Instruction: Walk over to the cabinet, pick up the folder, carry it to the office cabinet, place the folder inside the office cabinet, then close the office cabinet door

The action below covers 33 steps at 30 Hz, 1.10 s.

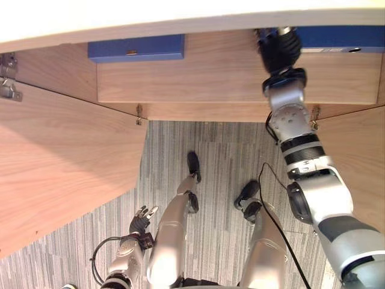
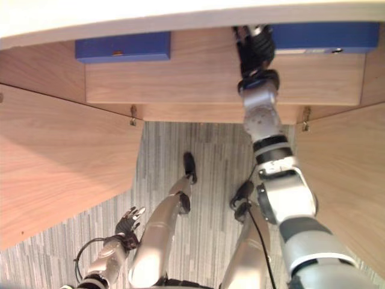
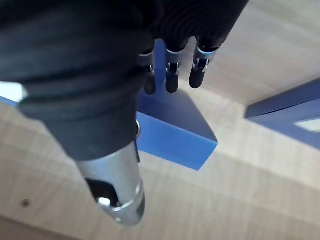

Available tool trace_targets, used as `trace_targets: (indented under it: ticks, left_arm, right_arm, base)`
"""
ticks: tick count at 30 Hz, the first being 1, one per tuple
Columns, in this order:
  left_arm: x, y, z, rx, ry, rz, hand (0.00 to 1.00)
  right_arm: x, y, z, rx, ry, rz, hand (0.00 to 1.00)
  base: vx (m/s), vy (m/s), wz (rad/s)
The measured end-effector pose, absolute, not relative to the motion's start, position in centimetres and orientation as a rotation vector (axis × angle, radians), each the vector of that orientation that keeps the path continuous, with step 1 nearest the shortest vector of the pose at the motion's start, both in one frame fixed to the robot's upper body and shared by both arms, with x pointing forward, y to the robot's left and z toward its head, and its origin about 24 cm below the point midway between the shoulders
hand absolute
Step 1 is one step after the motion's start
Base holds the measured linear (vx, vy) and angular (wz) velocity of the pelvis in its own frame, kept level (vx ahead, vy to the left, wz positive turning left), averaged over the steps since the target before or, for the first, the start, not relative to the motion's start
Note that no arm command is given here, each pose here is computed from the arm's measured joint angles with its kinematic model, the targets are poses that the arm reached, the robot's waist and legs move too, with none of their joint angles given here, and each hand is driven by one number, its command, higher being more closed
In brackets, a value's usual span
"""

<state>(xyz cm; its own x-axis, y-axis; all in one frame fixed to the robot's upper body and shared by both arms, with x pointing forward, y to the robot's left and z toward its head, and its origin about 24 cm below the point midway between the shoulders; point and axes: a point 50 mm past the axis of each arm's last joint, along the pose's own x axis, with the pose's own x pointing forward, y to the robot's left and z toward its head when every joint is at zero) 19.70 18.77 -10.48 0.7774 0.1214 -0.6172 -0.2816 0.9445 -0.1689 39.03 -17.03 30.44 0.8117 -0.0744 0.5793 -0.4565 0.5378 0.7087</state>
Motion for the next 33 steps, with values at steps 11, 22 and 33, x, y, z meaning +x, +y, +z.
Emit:
trace_targets:
  ticks: [11,22,33]
  left_arm:
    - [18.9,19.0,-10.9,-0.254,0.662,0.229,0.0]
    - [18.9,19.1,-10.9,-0.272,0.66,0.25,0.0]
    - [18.9,19.1,-10.8,-0.271,0.66,0.252,0.0]
  right_arm:
    - [38.2,-19.9,27.3,1.134,-0.667,0.113,0.0]
    - [38.6,-18.0,20.6,1.289,-0.474,-0.006,0.0]
    - [38.2,-17.4,16.5,1.296,-0.362,-0.069,0.0]
  base:
    - [0.0,-0.051,-0.01]
    - [0.0,-0.039,-0.01]
    - [0.0,-0.015,-0.01]
